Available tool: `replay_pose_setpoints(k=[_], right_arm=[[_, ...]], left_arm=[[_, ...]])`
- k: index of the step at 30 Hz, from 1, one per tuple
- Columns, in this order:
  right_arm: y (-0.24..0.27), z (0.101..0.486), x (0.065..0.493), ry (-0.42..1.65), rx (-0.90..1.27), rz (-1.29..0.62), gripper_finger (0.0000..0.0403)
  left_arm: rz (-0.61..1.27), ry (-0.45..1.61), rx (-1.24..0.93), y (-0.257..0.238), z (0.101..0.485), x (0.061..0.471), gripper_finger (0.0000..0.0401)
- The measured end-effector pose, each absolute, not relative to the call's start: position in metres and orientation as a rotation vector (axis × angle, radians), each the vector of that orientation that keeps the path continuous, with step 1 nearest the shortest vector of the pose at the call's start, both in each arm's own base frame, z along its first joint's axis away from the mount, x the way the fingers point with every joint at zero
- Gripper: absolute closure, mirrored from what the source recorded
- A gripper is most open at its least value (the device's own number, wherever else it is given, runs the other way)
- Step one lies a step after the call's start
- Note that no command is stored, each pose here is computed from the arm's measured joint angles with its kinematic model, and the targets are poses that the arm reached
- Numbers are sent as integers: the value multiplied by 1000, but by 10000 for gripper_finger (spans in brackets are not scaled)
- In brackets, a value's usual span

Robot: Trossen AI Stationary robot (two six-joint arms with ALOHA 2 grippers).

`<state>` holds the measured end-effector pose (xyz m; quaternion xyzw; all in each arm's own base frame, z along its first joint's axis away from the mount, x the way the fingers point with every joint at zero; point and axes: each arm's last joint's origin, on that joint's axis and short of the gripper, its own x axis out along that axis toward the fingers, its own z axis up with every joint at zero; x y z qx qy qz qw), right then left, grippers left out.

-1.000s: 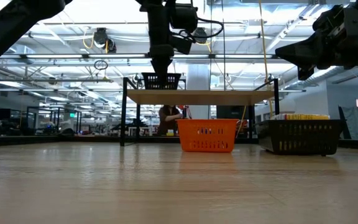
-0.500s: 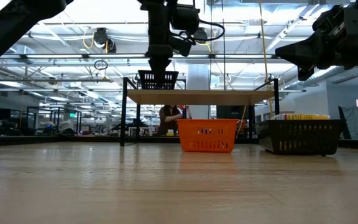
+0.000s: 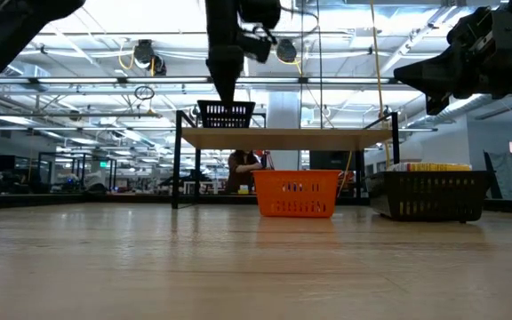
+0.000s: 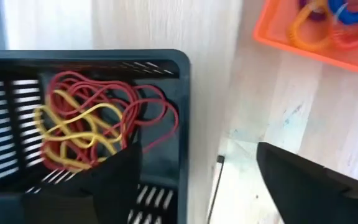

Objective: Pick & Place Office Desk Supplies
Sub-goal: Put the orange bin with spring keychains on the shelf

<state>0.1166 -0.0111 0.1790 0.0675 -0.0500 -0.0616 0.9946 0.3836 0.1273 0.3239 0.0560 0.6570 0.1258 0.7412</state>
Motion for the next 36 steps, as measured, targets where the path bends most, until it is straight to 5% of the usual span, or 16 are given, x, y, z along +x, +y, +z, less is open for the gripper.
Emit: replay_pose_setpoints(k=[7,15,18,25,36], right_arm=[[-11,178,117,-94,133,-124,403],[-11,178,117,-94,136,-124,403],[-11,178,117,-94,136,-124,403],[-11,178,117,-93,133,-124,403],[-11,176,118,-73,164,-99,399]], left_arm=[[247,1285,137,86,386,346,50],[241,628,55,43,464,254,179],[240,460,-21,30,437,229,247],[96,298,-17,1,311,188,390],[28,76,-26,-6,222,150,393]])
